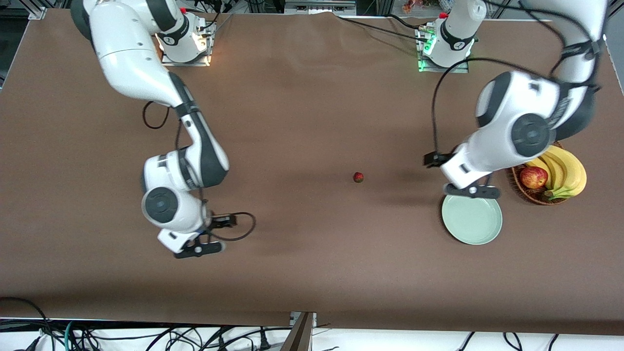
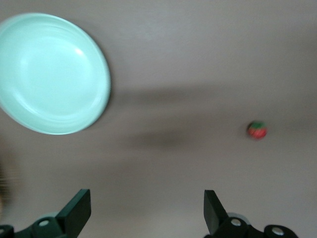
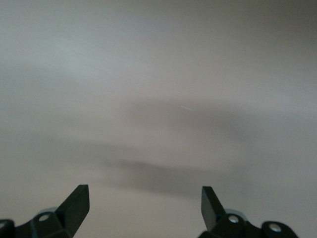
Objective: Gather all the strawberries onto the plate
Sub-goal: 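Grasp the mid-table strawberry with the left gripper while the right gripper grasps another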
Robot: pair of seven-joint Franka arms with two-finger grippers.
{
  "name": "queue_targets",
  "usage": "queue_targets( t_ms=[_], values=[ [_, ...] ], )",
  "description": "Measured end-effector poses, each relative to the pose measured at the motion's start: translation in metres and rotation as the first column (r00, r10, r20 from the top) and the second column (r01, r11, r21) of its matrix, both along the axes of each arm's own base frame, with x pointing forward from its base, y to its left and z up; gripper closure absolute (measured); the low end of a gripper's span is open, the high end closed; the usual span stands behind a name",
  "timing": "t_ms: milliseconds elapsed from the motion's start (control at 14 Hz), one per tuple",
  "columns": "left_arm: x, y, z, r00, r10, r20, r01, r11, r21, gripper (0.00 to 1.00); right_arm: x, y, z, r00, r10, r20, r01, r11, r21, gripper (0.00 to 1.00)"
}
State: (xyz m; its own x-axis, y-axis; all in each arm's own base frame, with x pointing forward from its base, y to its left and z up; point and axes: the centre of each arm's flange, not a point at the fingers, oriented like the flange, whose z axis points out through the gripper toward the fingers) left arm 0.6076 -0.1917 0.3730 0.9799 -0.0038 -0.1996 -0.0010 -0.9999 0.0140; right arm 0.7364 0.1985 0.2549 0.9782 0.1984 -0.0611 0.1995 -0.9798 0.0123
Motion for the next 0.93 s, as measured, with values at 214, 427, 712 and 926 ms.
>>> queue_targets(
  t_ms=[214,427,712,926],
  values=[
    [-0.011,-0.076,-0.054,0.994,0.104,0.016,-0.105,0.994,0.016,0.00,-0.001,-0.068,0.001,0.997,-0.013,-0.075,0.010,0.999,-0.043,0.00],
    [-0.015,-0.103,-0.101,0.987,0.158,0.017,-0.159,0.987,0.016,0.00,-0.013,-0.107,-0.004,0.993,-0.019,-0.117,0.010,0.996,-0.084,0.00],
    [-0.028,-0.133,-0.134,0.975,0.223,0.012,-0.223,0.974,0.031,0.00,-0.043,-0.142,-0.020,0.994,-0.033,-0.102,0.023,0.995,-0.096,0.00],
    [-0.037,-0.154,-0.157,0.962,0.272,0.020,-0.272,0.962,0.032,0.00,-0.080,-0.160,-0.047,0.996,-0.047,-0.073,0.040,0.995,-0.091,0.00]
  ],
)
